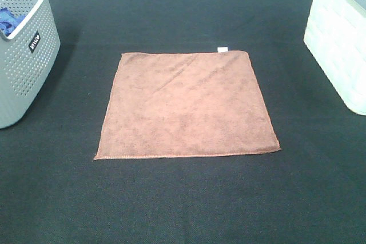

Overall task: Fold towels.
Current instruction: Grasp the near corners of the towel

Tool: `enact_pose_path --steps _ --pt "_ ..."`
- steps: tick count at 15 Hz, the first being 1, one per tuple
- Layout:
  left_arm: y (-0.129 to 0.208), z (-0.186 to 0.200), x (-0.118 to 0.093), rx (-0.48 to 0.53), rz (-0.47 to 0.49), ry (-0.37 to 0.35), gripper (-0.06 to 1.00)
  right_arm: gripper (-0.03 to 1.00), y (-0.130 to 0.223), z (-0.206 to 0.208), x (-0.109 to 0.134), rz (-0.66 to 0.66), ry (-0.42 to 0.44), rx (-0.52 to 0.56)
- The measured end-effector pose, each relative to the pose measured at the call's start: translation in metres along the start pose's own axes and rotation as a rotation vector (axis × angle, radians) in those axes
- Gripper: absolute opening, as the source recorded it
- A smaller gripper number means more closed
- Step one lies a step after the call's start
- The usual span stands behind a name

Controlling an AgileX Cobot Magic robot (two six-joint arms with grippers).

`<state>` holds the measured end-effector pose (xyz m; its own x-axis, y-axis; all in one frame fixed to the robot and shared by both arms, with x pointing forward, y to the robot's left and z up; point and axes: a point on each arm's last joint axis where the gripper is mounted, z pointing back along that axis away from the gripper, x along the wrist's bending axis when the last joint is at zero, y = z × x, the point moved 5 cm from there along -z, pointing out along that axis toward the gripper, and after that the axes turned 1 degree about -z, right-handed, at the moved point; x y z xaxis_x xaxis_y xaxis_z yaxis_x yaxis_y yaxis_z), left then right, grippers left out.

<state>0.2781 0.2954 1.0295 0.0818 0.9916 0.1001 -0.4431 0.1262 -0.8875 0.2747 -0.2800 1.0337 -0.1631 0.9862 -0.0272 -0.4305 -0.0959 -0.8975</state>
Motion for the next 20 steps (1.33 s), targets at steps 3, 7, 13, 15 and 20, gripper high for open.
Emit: enact_pose_path --steps 3,7,13,15,20 --pt "0.000 0.000 0.000 0.000 0.000 0.000 0.74 0.85 0.000 0.000 0.000 0.000 0.000 0.000" --pt "0.000 0.000 0.000 0.000 0.000 0.000 0.74 0.85 0.000 0.000 0.000 0.000 0.000 0.000" --pt "0.000 0.000 0.000 0.000 0.000 0.000 0.74 0.85 0.000 0.000 0.000 0.000 0.000 0.000" --pt "0.000 0.000 0.000 -0.002 0.000 0.000 0.74 0.85 0.000 -0.002 0.000 -0.002 -0.001 0.011" --pt "-0.033 0.000 0.002 -0.169 0.044 -0.003 0.74 0.79 -0.038 -0.023 -0.005 -0.040 -0.015 0.021"
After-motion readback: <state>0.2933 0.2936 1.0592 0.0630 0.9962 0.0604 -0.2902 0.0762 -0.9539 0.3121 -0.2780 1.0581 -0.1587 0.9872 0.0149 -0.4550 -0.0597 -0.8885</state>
